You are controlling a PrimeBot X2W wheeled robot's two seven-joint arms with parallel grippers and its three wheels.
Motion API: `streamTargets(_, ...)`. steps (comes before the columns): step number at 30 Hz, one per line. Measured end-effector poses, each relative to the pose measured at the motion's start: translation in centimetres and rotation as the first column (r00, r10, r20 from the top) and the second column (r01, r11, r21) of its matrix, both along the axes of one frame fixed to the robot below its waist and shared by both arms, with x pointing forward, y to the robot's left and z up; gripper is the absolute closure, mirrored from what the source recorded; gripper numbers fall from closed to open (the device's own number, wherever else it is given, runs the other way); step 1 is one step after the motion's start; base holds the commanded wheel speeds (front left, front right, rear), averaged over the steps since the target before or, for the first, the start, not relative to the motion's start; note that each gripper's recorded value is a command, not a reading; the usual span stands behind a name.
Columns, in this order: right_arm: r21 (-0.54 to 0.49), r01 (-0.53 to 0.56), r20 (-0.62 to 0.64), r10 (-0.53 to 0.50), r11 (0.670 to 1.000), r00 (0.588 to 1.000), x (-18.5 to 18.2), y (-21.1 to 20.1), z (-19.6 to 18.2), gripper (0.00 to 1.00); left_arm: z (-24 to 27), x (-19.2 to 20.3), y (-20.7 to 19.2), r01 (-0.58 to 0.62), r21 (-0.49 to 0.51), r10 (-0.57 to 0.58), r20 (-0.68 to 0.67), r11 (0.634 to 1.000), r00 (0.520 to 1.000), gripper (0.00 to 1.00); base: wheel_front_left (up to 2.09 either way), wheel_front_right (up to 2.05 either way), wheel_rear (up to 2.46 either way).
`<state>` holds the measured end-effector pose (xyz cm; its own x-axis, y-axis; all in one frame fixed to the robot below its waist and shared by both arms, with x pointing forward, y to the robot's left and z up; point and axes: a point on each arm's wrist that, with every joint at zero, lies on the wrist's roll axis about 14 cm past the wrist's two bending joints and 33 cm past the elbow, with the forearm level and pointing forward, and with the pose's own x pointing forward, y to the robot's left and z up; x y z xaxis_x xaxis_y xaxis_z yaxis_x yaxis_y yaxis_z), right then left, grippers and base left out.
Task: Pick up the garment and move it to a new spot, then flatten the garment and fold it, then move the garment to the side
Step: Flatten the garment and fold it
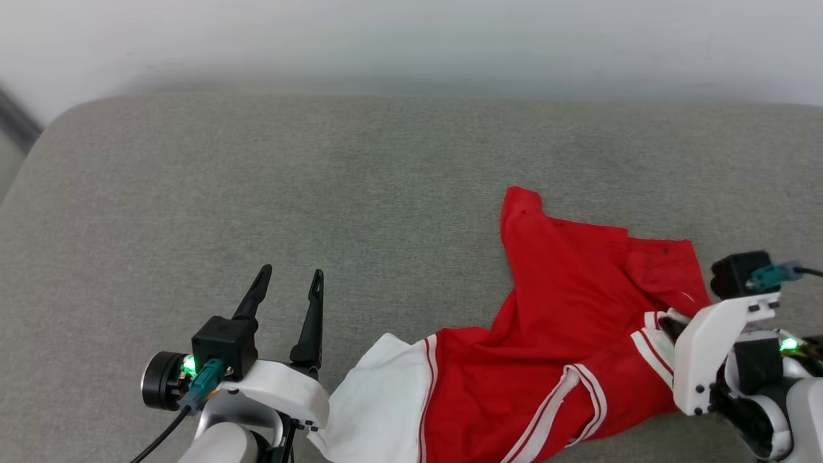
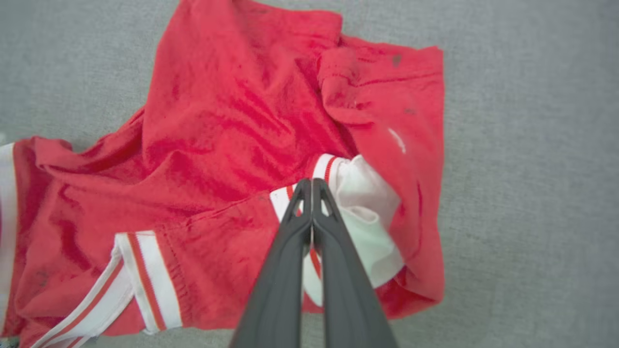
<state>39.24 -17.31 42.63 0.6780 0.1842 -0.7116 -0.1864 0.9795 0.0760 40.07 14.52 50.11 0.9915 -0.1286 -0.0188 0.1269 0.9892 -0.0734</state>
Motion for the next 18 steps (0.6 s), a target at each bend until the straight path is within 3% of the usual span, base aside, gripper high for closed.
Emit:
streamTargets(6,0.011,0.071,0.19,-0.072,0.997,0.979,0.4,-1.9,4.7,1.0,0.6,0.5,-1.1,0.031,-0.003,-0.031,0.018,1.0,0.999,0.0,0.0,0.0,0.0)
streamTargets(10,0.021,0.151,0.34,-0.15,0.988,0.928,0.2,-3.7,7.6,1.0,0.9,0.6,-1.6,0.042,-0.006,-0.042,0.029,0.999,0.999,0.0,0.0,0.0,0.0)
streamTargets(15,0.06,0.24,0.406,-0.243,0.969,0.881,-1.9,-5.2,7.3,1.0,1.1,0.2,-1.7,0.046,-0.011,-0.045,0.032,0.999,0.998,0.0,0.0,0.0,0.0)
streamTargets(18,0.069,0.269,0.382,-0.275,0.961,0.882,-3.7,-5.5,5.5,1.0,1.4,0.0,-1.6,0.043,-0.01,-0.042,0.038,0.999,0.998,0.0,0.0,0.0,0.0)
